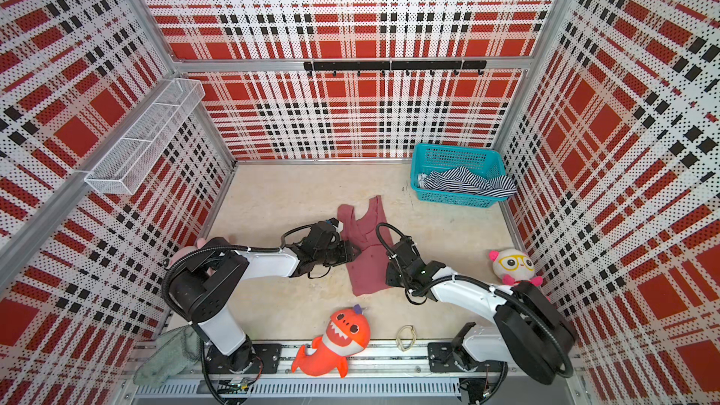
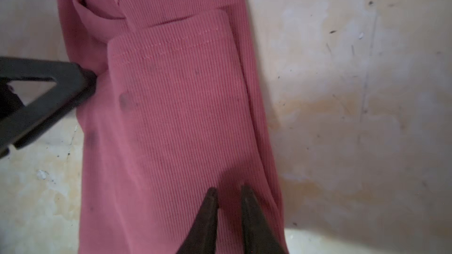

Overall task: Fold and stack tank tops
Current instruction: Smooth out the tank top at the center of the table.

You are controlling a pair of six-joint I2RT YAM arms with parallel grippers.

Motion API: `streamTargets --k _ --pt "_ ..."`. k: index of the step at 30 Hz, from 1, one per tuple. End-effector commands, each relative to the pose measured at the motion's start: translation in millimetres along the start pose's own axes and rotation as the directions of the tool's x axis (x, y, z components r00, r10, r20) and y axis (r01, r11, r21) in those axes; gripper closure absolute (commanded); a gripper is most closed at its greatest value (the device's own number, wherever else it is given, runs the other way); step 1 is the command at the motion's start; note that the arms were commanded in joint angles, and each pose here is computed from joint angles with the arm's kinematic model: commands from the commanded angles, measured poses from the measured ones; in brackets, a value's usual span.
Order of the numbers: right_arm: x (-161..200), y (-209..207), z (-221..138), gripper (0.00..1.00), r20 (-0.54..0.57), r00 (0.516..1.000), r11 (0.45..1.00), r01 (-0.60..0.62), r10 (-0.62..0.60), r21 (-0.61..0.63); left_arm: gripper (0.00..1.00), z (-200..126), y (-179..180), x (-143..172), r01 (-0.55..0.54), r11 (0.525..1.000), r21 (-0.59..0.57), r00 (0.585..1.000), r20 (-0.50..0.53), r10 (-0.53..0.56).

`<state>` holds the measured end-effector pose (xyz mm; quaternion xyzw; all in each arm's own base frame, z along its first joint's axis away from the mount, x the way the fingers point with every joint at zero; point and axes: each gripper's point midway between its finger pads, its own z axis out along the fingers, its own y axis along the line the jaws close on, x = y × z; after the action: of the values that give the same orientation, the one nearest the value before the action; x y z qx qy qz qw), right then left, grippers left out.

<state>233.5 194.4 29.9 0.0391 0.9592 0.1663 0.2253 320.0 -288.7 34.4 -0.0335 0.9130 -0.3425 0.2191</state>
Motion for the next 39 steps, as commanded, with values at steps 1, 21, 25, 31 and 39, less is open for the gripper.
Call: streamTargets --k 1,21,25,31,39 --pt "-13.8 22.0 12.7 0.80 0.052 0.998 0.995 -0.023 0.028 -0.099 0.47 8.8 31.1 -18.4 -0.024 0.996 -0.083 1.000 0.011 0.025" --pt "-62.7 65.3 -12.8 0.69 0.080 0.994 0.983 -0.062 0.077 -0.174 0.33 -33.9 -15.0 -138.7 -0.185 0.980 -0.072 0.965 0.174 0.195" --pt "-40.2 57.6 -10.4 0.67 0.019 0.992 0.971 -0.121 0.127 -0.207 0.31 -67.6 -0.3 -112.2 -0.165 0.983 -0.083 0.973 0.152 0.176" --pt "-25.7 47.7 -2.8 0.61 -0.011 0.986 0.965 -0.163 0.164 -0.205 0.35 -87.2 40.9 -40.6 -0.039 0.998 -0.040 0.995 0.088 0.043" --pt "-22.6 43.3 3.9 0.58 -0.022 0.986 0.970 -0.166 0.165 -0.180 0.36 -91.8 48.6 10.6 0.102 0.994 0.046 0.993 0.063 -0.105"
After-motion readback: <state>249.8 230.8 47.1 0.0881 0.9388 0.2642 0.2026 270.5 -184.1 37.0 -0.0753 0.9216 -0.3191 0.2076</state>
